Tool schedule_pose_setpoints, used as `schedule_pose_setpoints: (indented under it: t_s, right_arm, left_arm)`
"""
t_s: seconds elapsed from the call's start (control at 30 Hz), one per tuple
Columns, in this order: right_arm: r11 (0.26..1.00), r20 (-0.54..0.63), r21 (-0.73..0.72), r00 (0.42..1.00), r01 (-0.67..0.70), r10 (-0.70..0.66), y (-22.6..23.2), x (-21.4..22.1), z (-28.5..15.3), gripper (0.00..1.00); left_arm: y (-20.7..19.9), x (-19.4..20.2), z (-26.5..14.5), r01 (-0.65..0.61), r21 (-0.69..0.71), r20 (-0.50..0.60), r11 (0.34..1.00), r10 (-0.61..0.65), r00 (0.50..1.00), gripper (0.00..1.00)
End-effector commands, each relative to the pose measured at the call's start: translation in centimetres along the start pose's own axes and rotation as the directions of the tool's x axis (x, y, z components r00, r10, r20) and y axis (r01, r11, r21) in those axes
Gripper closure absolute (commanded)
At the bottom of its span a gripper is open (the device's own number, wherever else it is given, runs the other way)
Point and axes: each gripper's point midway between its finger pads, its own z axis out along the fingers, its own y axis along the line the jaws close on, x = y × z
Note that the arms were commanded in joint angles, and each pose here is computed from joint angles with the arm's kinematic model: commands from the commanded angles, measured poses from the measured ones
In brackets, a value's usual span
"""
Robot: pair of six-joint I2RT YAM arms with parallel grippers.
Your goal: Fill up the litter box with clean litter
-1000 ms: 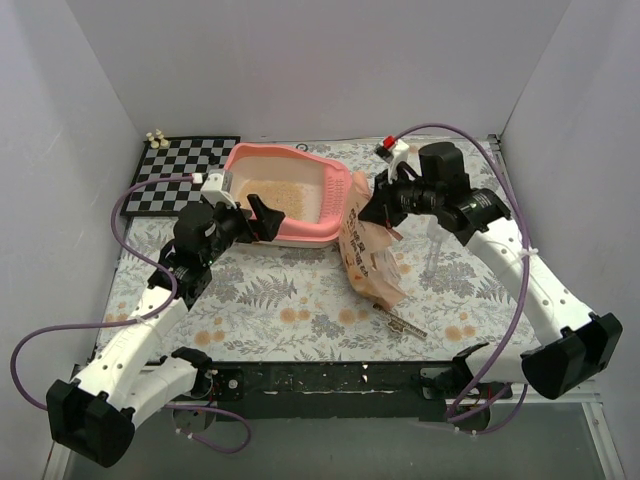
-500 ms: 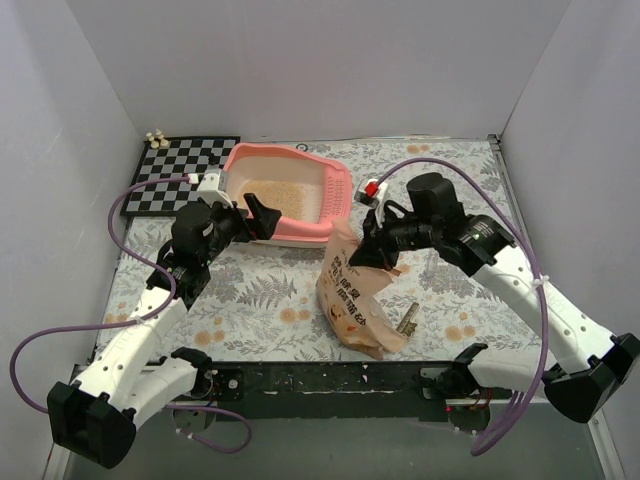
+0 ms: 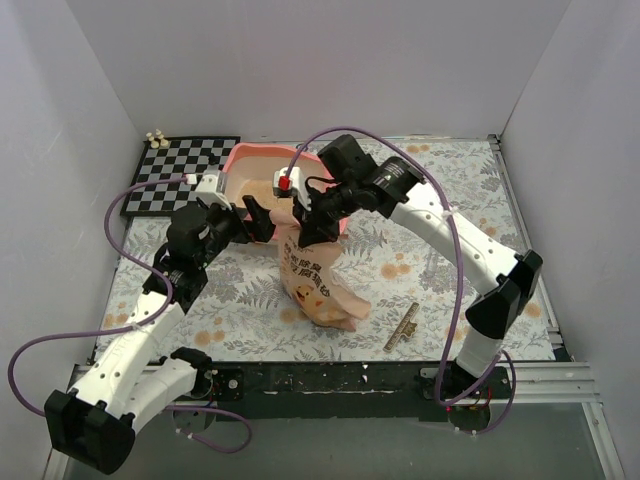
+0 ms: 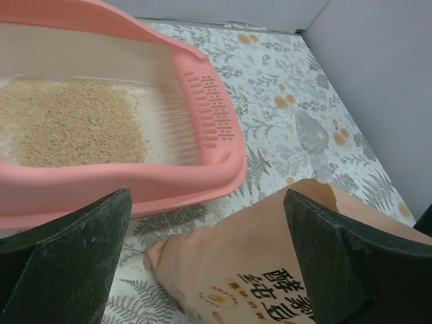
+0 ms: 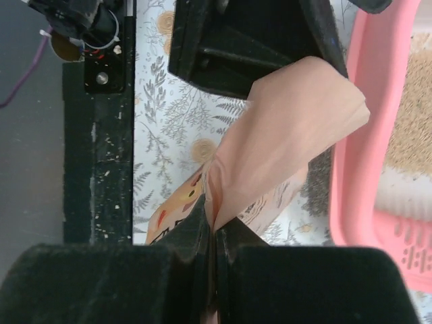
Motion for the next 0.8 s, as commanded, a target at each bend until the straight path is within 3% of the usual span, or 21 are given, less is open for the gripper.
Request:
schedule_pose_setpoints:
  t_s: [0.0,0.3,0.4,0.43,0.5,0.77]
  right_arm:
    - [0.936,0.184,0.076,0.917,0.344,-0.353,0.9,-7.9,-3.3,0.99]
    - [0.934,-0.021,0.105,0.940,0.341,-0.341,0.4,-3.9,-0.3,0.97]
    - [0.935,-0.010,0.194,0.954,0.297,-0.301,0.3,-4.7,-1.9,0.76]
    - [0.935,-0.001,0.220,0.959,0.278,-0.285,0.4,-5.0,-2.6,0.63]
    - [0.936,0.026,0.249,0.965,0.247,-0.261,1.1,-5.3,-4.1,0.12]
    - [0.891,0.108,0.447,0.985,0.075,-0.137,1.9,-2.1,-8.7,0.06]
  left_arm:
    - [-0.7,-1.8,-1.4,-0.041,0.023,0.077,0.999,0.039,0.996,0.02]
    - [-0.5,-2.0,-2.2,-0.063,0.008,0.079,0.998,0.062,0.995,0.02]
    - [-0.7,-1.7,-2.7,-0.070,0.012,0.053,0.997,0.070,0.996,0.02]
    - [-0.8,-1.7,-3.0,-0.073,0.015,0.047,0.997,0.072,0.996,0.02]
    - [-1.3,-1.8,-3.8,-0.077,0.031,0.045,0.997,0.076,0.996,0.02]
    - [-3.9,-3.8,-7.3,-0.040,0.073,0.003,0.997,0.040,0.999,0.02]
